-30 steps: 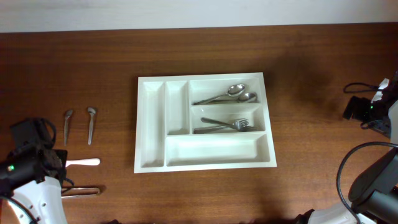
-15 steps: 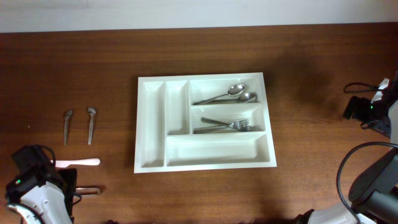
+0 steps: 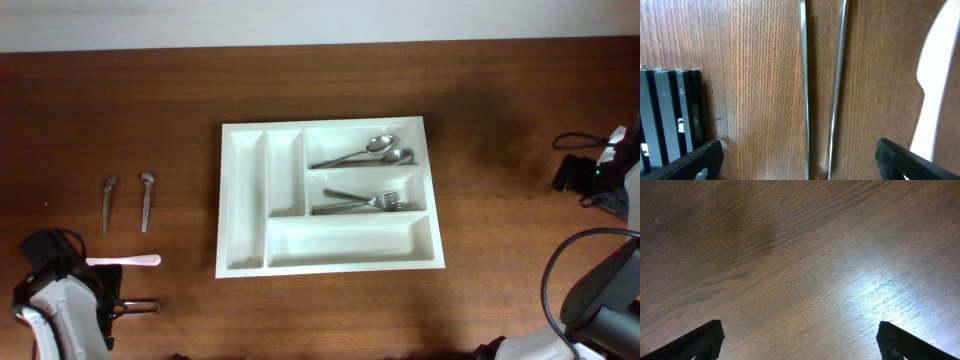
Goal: Pack container
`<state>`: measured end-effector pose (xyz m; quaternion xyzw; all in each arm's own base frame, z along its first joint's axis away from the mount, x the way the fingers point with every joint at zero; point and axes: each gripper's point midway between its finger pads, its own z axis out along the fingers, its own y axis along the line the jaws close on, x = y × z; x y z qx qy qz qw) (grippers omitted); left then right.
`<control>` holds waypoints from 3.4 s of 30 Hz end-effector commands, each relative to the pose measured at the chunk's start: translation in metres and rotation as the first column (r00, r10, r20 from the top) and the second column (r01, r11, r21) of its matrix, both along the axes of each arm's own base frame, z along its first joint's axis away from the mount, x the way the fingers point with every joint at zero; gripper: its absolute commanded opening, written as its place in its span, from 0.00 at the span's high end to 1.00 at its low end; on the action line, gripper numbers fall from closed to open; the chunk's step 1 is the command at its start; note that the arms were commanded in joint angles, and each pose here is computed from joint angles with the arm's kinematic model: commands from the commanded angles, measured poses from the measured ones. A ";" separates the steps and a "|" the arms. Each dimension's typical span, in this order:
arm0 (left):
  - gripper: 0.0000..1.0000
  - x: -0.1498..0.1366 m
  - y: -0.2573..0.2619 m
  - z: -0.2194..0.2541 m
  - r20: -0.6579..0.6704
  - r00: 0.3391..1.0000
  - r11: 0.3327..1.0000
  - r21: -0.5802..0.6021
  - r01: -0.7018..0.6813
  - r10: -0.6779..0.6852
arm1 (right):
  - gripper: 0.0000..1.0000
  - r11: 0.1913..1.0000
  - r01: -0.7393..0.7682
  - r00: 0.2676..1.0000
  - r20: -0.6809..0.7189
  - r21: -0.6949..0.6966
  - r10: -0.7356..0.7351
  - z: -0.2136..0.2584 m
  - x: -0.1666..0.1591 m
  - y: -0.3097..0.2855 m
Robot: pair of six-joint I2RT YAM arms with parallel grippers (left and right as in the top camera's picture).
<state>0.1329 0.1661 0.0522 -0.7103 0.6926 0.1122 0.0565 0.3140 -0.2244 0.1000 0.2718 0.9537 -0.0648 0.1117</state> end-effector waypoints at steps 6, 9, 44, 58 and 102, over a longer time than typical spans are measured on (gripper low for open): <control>0.01 -0.001 -0.001 -0.028 -0.069 0.997 0.998 -0.067 0.011 -0.016 | 0.01 1.000 0.015 1.000 -0.004 -0.001 -0.015 -0.001 -0.003 -0.002; 0.01 -0.003 -0.001 -0.036 -0.097 0.995 0.996 -0.087 0.009 -0.017 | 0.01 1.000 0.015 1.000 -0.004 -0.001 -0.015 -0.001 -0.003 -0.002; 0.01 0.011 0.010 -0.062 0.063 0.997 0.993 -0.107 0.056 -0.049 | 0.01 1.000 0.015 1.000 -0.004 -0.001 -0.015 -0.001 -0.003 -0.002; 0.01 0.020 0.020 -0.061 0.096 0.994 0.996 -0.062 0.057 -0.051 | 0.01 1.000 0.015 1.000 -0.004 -0.001 -0.015 -0.001 -0.003 -0.002; 0.98 0.034 0.022 -0.050 0.140 0.981 0.986 -0.078 0.149 -0.137 | 0.01 1.000 0.015 1.000 -0.004 -0.001 -0.015 -0.001 -0.003 -0.002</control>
